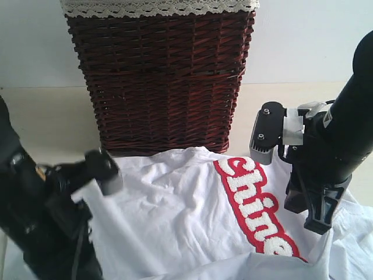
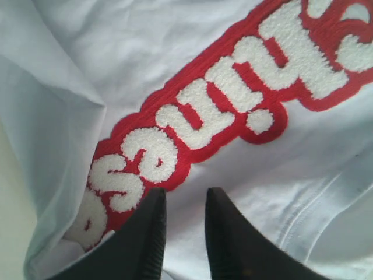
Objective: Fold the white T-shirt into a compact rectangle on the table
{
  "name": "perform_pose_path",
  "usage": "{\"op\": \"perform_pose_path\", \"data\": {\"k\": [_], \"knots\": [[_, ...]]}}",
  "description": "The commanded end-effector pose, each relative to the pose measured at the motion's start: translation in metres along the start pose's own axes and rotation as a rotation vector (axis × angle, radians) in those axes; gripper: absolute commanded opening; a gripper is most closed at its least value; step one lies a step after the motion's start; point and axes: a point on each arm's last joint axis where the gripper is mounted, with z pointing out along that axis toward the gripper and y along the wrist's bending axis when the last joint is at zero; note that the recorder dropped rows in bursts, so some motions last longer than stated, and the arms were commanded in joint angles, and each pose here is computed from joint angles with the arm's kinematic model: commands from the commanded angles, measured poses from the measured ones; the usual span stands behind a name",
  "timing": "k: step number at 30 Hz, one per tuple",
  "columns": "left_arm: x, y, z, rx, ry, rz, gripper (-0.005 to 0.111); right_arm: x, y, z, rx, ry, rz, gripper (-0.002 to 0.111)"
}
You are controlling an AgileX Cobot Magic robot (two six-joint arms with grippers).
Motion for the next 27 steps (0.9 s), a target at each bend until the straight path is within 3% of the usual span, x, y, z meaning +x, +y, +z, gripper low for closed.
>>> {"op": "perform_pose_path", "data": {"k": [1, 7, 9, 11, 16, 22, 27], "knots": [[0.022, -0.026, 0.031, -0.134, 0.155, 0.098, 0.037, -0.005, -0.002, -0.003, 0.038, -0.045, 0.035, 0.024], [0.026, -0.029, 0.049, -0.222, 0.067, 0.058, 0.058, -0.004, -0.002, -0.003, 0.035, -0.043, 0.041, 0.024], [0.024, -0.026, 0.050, -0.247, 0.029, 0.026, 0.058, -0.004, -0.002, -0.003, 0.034, -0.044, 0.048, 0.024], [0.023, -0.023, 0.054, -0.255, 0.031, 0.023, 0.050, -0.004, -0.002, -0.003, 0.033, -0.044, 0.060, 0.024], [0.026, -0.017, 0.067, -0.247, 0.105, -0.002, 0.000, -0.005, -0.002, -0.003, 0.035, -0.045, 0.081, 0.024], [0.040, -0.014, 0.055, -0.284, 0.370, 0.129, 0.000, -0.004, -0.003, -0.003, 0.045, -0.041, 0.077, 0.024], [0.034, -0.035, 0.009, -0.253, 0.399, 0.183, 0.000, 0.001, -0.002, -0.003, 0.034, 0.018, 0.054, 0.024]]}}
